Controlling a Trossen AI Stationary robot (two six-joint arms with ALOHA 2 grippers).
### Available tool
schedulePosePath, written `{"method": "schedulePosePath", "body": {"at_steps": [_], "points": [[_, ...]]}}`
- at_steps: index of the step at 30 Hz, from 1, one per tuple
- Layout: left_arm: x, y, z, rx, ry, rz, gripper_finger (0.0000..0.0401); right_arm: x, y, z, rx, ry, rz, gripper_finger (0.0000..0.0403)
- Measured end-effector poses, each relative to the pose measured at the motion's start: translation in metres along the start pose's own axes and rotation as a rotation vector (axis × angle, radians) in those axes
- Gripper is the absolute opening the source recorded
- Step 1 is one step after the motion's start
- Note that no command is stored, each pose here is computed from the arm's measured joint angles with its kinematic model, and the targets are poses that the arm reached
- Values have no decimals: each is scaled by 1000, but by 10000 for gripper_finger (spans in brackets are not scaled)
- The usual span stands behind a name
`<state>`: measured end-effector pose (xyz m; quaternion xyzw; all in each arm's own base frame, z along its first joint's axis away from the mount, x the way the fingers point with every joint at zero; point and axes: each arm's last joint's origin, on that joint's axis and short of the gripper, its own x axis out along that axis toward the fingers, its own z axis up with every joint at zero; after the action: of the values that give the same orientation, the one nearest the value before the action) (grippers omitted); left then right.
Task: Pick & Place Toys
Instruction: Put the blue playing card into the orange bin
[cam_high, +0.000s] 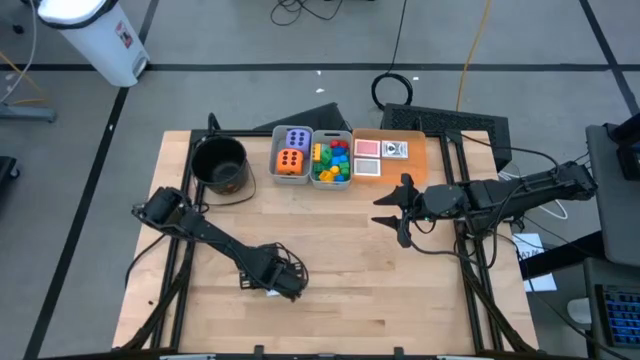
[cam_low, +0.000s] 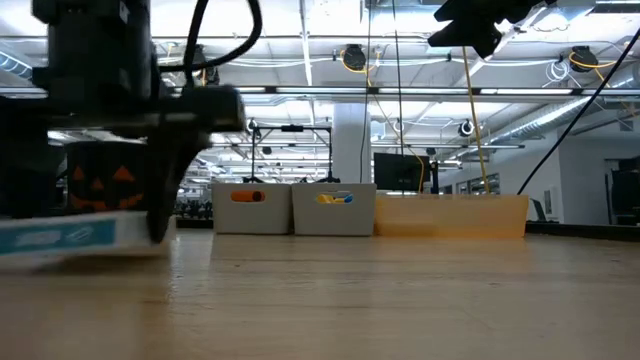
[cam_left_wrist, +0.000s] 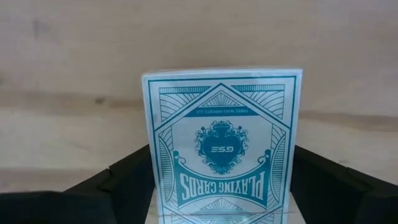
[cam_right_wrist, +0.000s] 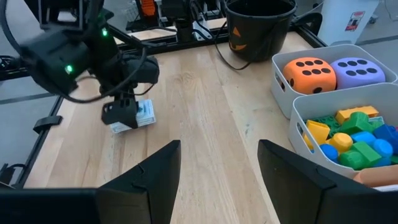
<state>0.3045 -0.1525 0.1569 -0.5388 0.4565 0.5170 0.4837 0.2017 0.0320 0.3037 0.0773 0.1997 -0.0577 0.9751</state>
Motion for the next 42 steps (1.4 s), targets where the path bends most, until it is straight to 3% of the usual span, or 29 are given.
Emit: {"method": "schedulePosePath", "body": {"at_steps": [5, 10, 15, 21, 25, 29, 34, 38, 42], "points": [[-21, -2, 10, 58, -36, -90, 334, 0, 0, 1, -6, -7, 3, 203], [-51, -3, 25, 128, -100, -225, 304, 0, 0, 1, -3, -13, 5, 203], [-92, -3, 46, 208, -199, -423, 301, 0, 0, 1, -13, -12, 7, 203], [-144, -3, 70, 377, -239, -697, 338, -1, 7, 6, -119, -43, 200, 203], [-173, -10, 83, 516, -252, -908, 325, -2, 10, 16, -145, -144, 265, 203], [-194, -23, 93, 626, -197, -1132, 302, -5, 13, 24, -204, -239, 308, 203], [-210, -35, 103, 673, -74, -1355, 318, -3, 15, 29, -219, -295, 337, 203], [-214, -39, 105, 693, -7, -1429, 344, -6, 17, 35, -213, -365, 357, 203], [-214, -43, 103, 713, 83, -1469, 332, -8, 16, 41, -184, -429, 360, 203]]}}
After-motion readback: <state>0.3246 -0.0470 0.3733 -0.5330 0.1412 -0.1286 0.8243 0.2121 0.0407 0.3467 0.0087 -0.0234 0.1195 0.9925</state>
